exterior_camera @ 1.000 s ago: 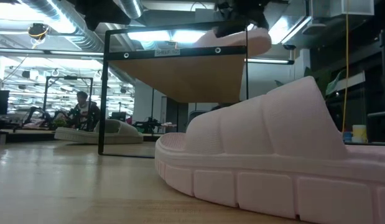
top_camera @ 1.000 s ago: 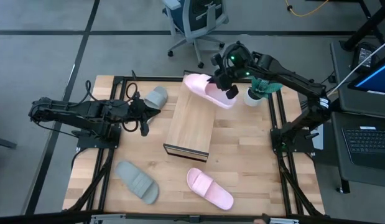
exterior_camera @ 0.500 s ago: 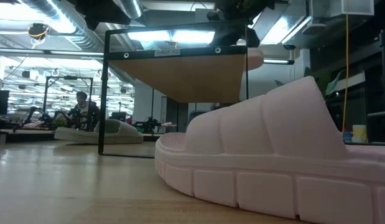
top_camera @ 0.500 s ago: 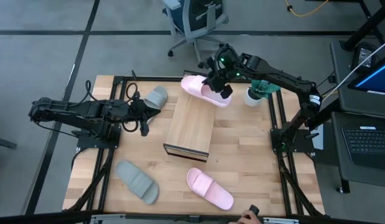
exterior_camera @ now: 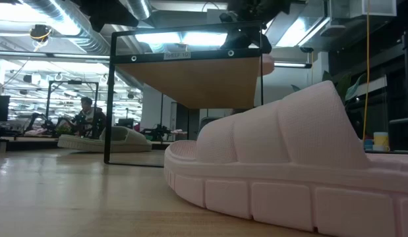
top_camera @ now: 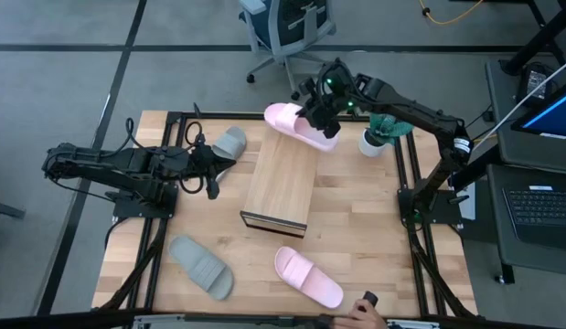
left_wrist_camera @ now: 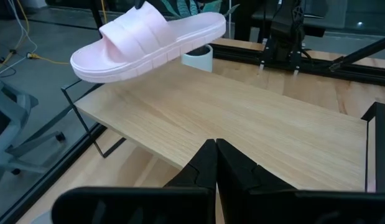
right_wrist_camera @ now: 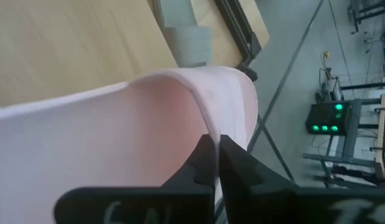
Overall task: Pick and place slides into the shelf
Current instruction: Put the right pink slipper on the shelf
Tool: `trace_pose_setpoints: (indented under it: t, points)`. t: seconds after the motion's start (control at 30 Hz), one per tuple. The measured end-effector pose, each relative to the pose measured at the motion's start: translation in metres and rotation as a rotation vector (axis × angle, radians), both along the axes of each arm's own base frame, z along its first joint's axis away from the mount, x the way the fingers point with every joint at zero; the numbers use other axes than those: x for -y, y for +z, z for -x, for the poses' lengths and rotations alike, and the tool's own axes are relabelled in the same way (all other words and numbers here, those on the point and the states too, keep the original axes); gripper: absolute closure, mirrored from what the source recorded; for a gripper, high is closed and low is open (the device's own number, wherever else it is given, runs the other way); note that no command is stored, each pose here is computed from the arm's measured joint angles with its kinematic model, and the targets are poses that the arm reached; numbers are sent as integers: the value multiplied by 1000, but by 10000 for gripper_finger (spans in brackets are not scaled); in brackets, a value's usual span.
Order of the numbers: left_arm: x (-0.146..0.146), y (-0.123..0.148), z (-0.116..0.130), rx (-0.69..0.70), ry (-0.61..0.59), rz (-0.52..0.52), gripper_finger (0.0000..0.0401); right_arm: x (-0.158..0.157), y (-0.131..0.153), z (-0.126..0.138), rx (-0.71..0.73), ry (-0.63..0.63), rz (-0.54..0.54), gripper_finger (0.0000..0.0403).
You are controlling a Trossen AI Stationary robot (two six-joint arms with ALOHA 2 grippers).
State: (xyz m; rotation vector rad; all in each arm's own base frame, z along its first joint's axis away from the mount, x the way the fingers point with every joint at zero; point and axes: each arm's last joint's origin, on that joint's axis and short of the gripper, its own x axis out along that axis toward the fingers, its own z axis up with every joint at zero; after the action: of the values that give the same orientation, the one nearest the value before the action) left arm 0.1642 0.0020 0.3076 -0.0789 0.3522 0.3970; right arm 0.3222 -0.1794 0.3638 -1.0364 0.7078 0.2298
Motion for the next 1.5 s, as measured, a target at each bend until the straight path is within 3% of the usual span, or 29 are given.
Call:
trace_pose_setpoints:
  t: [0.5, 1.13, 1.5]
  points:
    - [-1, 0, 0, 1, 23, -9, 401, 17, -12, 0, 0, 48, -56, 395]
    - [-1, 3, -1, 39, 27, -7, 401, 33, -32, -8, -40, 108, 16, 395]
    - [-2, 4, -1, 40, 57, -19, 401, 43, -32, -2, -16, 118, -10, 395]
